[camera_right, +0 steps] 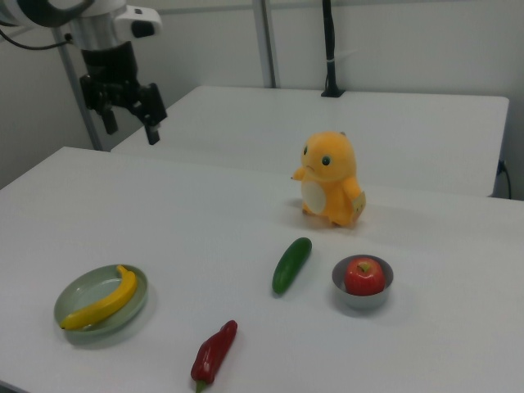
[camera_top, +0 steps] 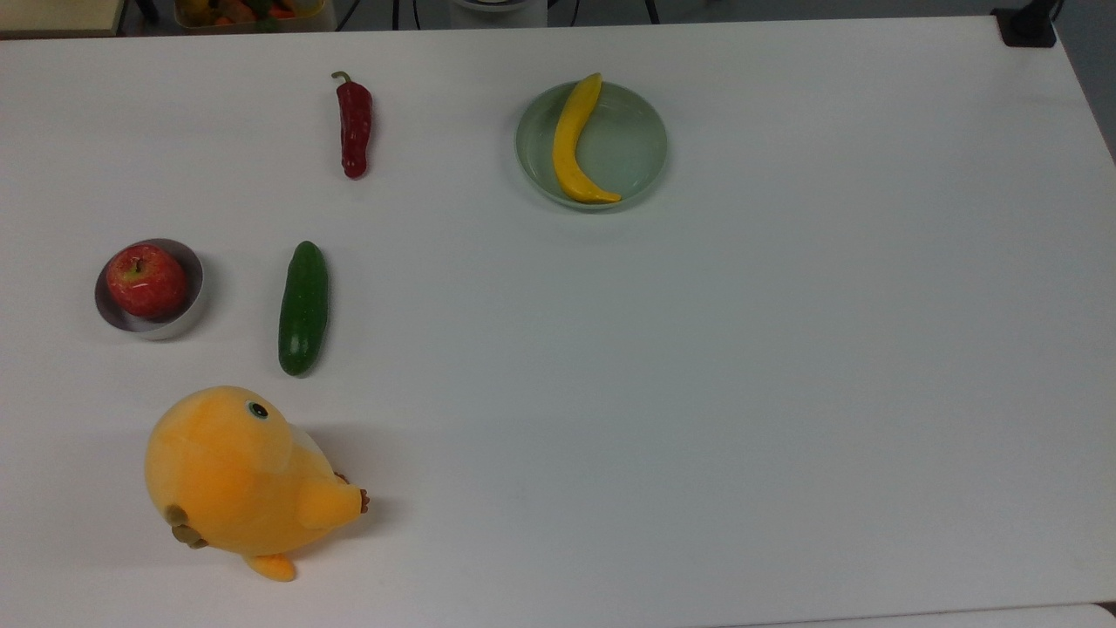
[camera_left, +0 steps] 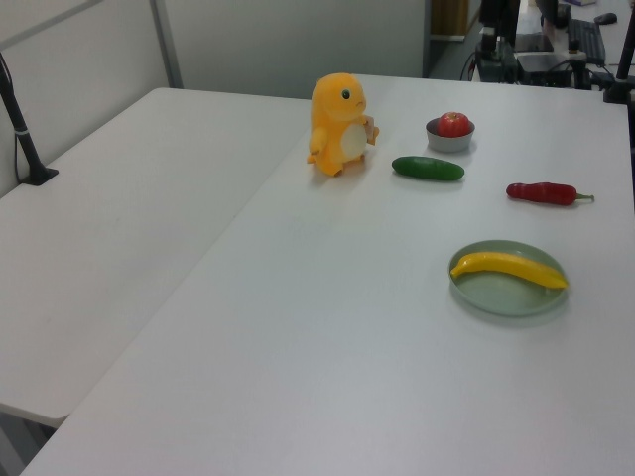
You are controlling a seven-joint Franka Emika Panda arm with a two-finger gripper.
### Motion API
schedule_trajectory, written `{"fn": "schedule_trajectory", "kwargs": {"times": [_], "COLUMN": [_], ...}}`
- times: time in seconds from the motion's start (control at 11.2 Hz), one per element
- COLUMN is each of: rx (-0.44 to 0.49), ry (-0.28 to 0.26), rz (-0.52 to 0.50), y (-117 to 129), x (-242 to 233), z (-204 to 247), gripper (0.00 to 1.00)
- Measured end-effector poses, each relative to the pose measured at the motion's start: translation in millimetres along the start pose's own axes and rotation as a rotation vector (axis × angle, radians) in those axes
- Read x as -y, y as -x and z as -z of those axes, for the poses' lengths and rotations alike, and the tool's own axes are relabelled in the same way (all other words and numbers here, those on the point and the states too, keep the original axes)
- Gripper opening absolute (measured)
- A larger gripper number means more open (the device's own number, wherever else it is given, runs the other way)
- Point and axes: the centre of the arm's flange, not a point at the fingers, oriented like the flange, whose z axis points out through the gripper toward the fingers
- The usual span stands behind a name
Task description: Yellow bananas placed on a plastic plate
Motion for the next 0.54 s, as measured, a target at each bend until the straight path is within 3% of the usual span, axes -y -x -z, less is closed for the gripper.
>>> {"fn": "schedule_trajectory", "kwargs": {"times": [0.18, 0.54], "rx": [-0.038, -0.056], "ry": [-0.001, -0.013], "rz": [0.103, 0.120], "y": [-6.8, -11.1], "x": [-12.0, -9.9], "z": [-5.6, -11.1], "gripper": [1.00, 1.00]}}
